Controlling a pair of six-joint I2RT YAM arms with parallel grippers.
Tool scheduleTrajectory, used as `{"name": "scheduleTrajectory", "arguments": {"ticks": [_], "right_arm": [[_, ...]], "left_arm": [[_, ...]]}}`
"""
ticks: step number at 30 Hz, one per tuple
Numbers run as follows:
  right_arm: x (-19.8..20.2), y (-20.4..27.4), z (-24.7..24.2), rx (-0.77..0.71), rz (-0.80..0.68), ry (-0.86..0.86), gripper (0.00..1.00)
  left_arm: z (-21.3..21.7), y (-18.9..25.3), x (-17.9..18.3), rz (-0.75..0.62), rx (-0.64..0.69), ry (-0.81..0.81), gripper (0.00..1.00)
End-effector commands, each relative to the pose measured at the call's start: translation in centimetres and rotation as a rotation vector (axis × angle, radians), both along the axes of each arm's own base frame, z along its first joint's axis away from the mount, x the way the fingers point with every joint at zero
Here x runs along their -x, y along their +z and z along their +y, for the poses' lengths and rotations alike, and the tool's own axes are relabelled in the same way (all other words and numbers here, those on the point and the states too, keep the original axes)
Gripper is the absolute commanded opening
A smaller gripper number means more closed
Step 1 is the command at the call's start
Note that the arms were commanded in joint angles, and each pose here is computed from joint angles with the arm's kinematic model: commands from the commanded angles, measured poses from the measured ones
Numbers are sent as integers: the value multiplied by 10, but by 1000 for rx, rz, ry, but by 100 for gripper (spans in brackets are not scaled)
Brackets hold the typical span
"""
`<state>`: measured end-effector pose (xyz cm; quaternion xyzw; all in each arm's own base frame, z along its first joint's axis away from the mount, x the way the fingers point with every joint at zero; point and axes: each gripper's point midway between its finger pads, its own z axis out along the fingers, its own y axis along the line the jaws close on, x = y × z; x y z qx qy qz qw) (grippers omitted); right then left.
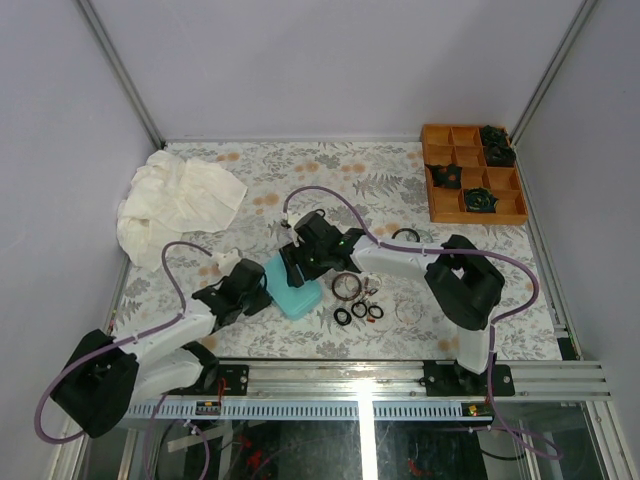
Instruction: Organize the mixed jewelry
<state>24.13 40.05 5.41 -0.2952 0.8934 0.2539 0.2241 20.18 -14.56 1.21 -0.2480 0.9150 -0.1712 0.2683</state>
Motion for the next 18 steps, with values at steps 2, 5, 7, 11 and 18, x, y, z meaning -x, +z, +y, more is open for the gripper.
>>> {"name": "scheduleTrajectory", "arguments": {"ticks": [2, 5, 7, 11, 18], "right_arm": [[33, -23, 17, 21, 80, 49, 60], [31, -21, 17, 23, 76, 44, 54], [29, -21, 17, 24, 75, 43, 50], [27, -20, 18, 28, 76, 42, 43], [16, -23, 10, 40, 85, -2, 42]], "left_arm": [[-13, 41, -9, -119, 116, -5, 6], [0, 58, 1, -144, 115, 16, 7], [7, 64, 7, -149, 106, 29, 7], [12, 59, 14, -133, 103, 40, 7], [9, 48, 15, -118, 114, 36, 7]]}}
